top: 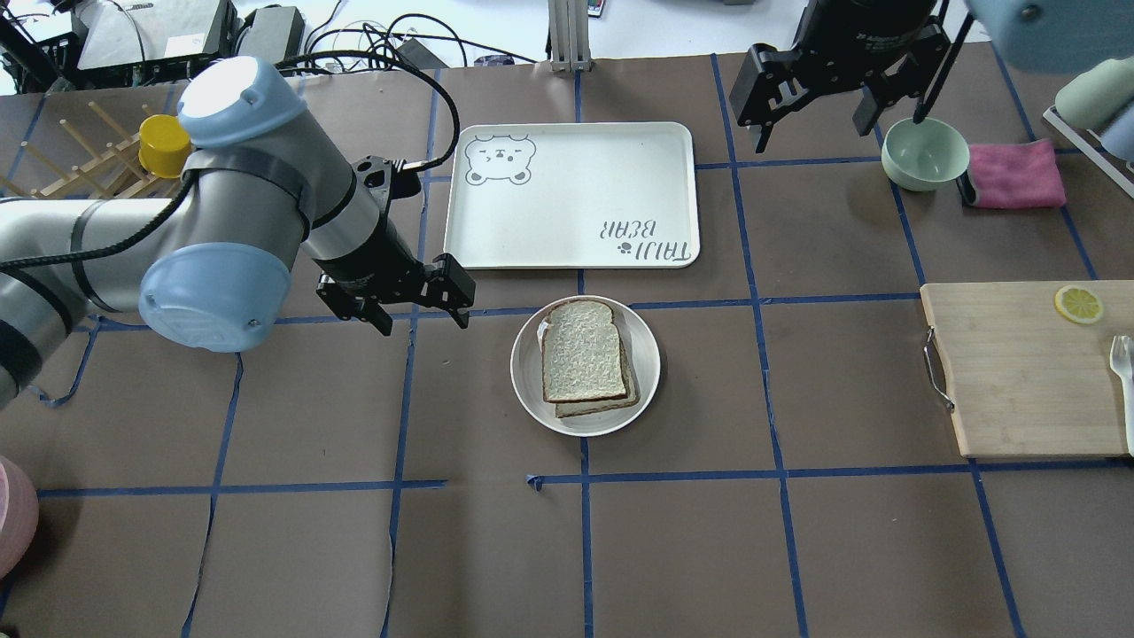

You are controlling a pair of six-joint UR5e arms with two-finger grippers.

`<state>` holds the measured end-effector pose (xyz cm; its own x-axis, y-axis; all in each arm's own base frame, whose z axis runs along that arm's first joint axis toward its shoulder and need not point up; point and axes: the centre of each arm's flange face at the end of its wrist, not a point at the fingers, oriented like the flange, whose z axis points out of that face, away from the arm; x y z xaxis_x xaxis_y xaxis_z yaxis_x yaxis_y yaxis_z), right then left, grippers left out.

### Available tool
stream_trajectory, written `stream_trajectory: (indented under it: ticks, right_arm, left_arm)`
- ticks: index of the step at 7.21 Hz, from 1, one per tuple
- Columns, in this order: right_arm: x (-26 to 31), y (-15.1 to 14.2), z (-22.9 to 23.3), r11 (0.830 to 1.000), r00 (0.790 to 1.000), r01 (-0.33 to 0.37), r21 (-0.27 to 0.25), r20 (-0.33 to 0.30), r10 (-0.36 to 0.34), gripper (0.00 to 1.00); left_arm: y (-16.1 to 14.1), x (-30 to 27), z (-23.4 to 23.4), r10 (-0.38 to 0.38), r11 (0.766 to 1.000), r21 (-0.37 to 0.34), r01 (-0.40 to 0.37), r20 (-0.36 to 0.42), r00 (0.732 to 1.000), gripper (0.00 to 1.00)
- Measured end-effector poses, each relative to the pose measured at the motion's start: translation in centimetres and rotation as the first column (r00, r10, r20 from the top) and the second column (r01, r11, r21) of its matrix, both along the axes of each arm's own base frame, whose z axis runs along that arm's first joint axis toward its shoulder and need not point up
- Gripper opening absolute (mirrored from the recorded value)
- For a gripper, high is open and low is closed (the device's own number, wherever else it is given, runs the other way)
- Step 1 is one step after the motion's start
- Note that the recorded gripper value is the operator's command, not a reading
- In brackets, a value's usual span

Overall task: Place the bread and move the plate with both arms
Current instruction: 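Reach the left gripper to the plate rim while the right arm withdraws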

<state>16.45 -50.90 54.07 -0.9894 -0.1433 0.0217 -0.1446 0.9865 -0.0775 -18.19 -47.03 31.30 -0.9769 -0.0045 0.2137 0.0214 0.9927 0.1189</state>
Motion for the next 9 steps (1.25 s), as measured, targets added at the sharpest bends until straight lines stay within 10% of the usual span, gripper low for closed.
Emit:
stream_trajectory:
  ticks: [4,9]
  right_arm:
    - [-0.2,1.5,-1.4,1.0,1.0,-0.008,0.022,-0.019,0.009,1.0]
    - [-0.4,1.2,-2.1,1.0,1.0,0.012,0.026,-0.011,-0.011,1.0]
  left_arm:
    - [0.2,-1.7,-9.1,0.118,0.993,0.044,-0.113,-0.119,0.986,0.91]
    - [-0.4,-3.5,-13.3,0.144,0.988,0.078,-0.134,-0.147,0.979,0.38]
